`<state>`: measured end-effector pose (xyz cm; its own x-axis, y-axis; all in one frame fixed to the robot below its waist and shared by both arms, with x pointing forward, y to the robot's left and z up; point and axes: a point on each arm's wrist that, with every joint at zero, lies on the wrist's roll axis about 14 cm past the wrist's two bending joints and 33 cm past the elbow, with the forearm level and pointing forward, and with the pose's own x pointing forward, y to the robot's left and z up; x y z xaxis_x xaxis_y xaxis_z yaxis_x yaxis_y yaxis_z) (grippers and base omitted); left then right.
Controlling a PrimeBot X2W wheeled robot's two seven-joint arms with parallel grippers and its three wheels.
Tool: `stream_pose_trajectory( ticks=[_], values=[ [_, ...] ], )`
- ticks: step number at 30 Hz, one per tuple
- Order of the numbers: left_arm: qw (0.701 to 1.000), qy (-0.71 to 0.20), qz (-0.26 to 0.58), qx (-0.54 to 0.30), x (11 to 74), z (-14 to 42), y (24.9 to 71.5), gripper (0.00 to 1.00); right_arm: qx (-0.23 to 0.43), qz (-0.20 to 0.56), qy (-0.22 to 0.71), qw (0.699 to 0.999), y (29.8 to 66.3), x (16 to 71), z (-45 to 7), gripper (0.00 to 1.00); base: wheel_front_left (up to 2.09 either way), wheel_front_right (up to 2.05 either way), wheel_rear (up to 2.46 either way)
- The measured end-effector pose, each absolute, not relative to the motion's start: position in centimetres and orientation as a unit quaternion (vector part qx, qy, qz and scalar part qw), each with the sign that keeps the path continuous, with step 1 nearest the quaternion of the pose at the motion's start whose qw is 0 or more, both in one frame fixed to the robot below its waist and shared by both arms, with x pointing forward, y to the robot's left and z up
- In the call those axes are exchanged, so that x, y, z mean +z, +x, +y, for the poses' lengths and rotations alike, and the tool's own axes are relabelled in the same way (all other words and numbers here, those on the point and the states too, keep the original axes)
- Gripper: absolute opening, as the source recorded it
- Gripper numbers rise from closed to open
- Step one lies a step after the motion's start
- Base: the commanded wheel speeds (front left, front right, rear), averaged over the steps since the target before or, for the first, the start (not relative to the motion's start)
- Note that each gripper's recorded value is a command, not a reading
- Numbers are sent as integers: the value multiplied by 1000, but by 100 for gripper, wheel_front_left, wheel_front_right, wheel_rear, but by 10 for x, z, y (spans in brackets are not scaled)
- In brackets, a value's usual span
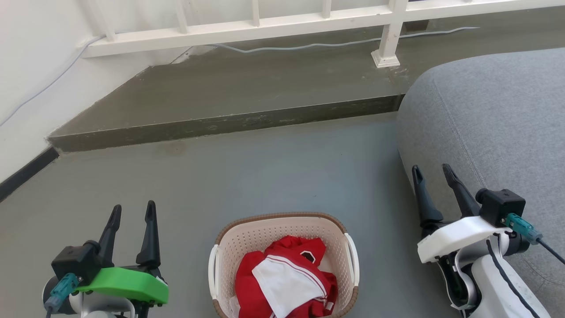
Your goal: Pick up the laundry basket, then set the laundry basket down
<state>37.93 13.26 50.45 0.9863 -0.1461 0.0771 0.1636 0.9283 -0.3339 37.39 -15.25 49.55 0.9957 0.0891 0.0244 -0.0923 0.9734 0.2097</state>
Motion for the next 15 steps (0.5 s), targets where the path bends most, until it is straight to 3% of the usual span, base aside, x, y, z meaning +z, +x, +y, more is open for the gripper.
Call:
stream_pose_trajectory(
  ticks=[11, 12, 15],
  values=[
    [980, -180, -26, -78, 504, 131, 380, 100, 43, -2, 105, 994, 371, 491, -154, 100, 0, 0, 0],
    [980, -181, -24, -78, 503, 130, 379, 0, 43, 0, 104, 994, 371, 490, -154, 0, 0, 0, 0],
    [980, -184, -1, -78, 489, 126, 376, 0, 39, 26, 107, 993, 363, 473, -152, 0, 0, 0, 0]
  ],
)
